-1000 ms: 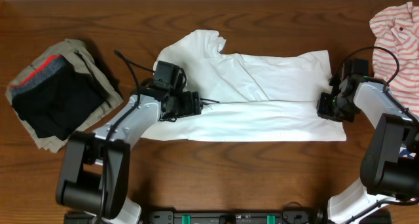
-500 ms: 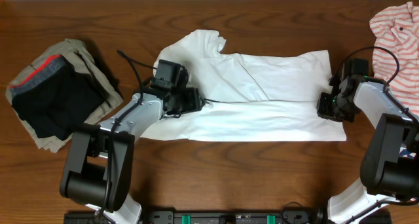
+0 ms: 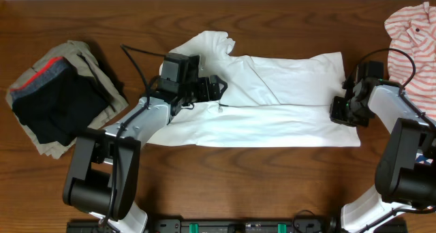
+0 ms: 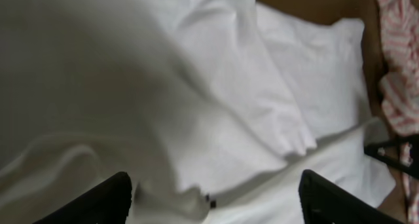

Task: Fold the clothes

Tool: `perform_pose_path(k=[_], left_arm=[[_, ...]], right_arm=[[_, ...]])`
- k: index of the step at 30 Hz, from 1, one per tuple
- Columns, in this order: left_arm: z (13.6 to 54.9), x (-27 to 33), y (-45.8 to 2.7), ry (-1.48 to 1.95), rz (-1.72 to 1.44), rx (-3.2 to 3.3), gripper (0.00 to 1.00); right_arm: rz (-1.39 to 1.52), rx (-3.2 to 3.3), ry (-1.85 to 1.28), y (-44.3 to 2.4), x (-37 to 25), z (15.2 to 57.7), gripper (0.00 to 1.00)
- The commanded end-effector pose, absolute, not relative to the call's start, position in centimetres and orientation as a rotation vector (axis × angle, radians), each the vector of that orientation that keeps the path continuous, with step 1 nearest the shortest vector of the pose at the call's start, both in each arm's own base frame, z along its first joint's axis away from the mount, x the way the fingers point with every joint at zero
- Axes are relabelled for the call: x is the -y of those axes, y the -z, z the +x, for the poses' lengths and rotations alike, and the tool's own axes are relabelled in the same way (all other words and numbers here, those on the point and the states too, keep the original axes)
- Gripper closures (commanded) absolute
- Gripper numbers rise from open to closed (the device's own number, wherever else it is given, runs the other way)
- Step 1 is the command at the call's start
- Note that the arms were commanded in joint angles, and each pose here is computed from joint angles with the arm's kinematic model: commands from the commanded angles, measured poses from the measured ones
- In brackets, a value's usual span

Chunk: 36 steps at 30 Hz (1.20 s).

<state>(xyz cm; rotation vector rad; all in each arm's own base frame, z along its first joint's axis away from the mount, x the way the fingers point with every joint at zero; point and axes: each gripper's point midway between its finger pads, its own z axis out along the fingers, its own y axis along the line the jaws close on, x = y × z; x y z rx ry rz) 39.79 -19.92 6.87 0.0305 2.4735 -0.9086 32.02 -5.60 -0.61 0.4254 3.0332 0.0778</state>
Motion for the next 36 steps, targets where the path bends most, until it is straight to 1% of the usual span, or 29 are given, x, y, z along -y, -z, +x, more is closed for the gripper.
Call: perform_pose_path(k=[1, 4, 6, 8, 9, 10, 12, 15, 17, 18, 21, 25, 31, 36], left_arm=[[40.8, 19.5, -8.2, 0.875, 0.032, -2.42, 0.16], [41.4, 18.7, -9.0, 0.875, 0.011, -2.403, 0.16], [42.0, 17.7, -10.1, 0.863, -0.013, -2.381, 0.16], [43.0, 16.4, -11.4, 0.849, -0.045, -2.352, 0.11], [43.6, 15.5, -12.1, 0.84, -0.066, -2.344, 0.06], [44.0, 15.0, -12.6, 0.831, -0.08, -2.343, 0.02], [45.1, 13.6, -14.0, 0.789, -0.063, -2.355, 0.02], [46.5, 12.6, -16.5, 0.714, 0.014, -2.37, 0.02], [47.5, 12.1, -17.9, 0.644, 0.056, -2.369, 0.02], [48.2, 12.0, -18.6, 0.619, 0.084, -2.361, 0.02], [50.7, 12.3, -19.7, 0.597, 0.133, -2.318, 0.02], [54.2, 13.2, -18.4, 0.609, 0.205, -2.243, 0.02], [58.1, 14.8, -12.7, 0.667, 0.249, -2.173, 0.02], [60.2, 15.7, -9.0, 0.663, 0.274, -2.107, 0.0]], right_arm=[[0.469, -3.169, 0.014, 3.6, 6.9, 28.5, 0.87], [0.468, -3.165, 0.008, 3.1, 6.9, 29.0, 0.88], [0.465, -3.142, -0.013, 1.6, 6.9, 30.1, 0.87], [0.458, -3.097, -0.032, -0.3, 7.0, 31.7, 0.85], [0.451, -3.06, -0.05, -1.7, 7.0, 32.9, 0.83], [0.444, -3.028, -0.068, -2.8, 7.0, 33.8, 0.81], [0.402, -2.963, -0.106, -5.7, 6.9, 36.1, 0.76], [0.377, -2.901, -0.11, -8.7, 7.1, 38.2, 0.69], [0.343, -2.861, -0.1, -10.1, 7.3, 39.4, 0.59], [0.337, -2.846, -0.098, -10.6, 7.3, 39.8, 0.55], [0.322, -2.825, -0.12, -11.2, 6.9, 40.5, 0.53], [0.311, -2.848, -0.136, -11.0, 6.6, 39.9, 0.53], [0.301, -2.883, -0.14, -10.8, 6.4, 39.1, 0.53], [0.302, -2.902, -0.143, -10.7, 6.2, 38.7, 0.54]])
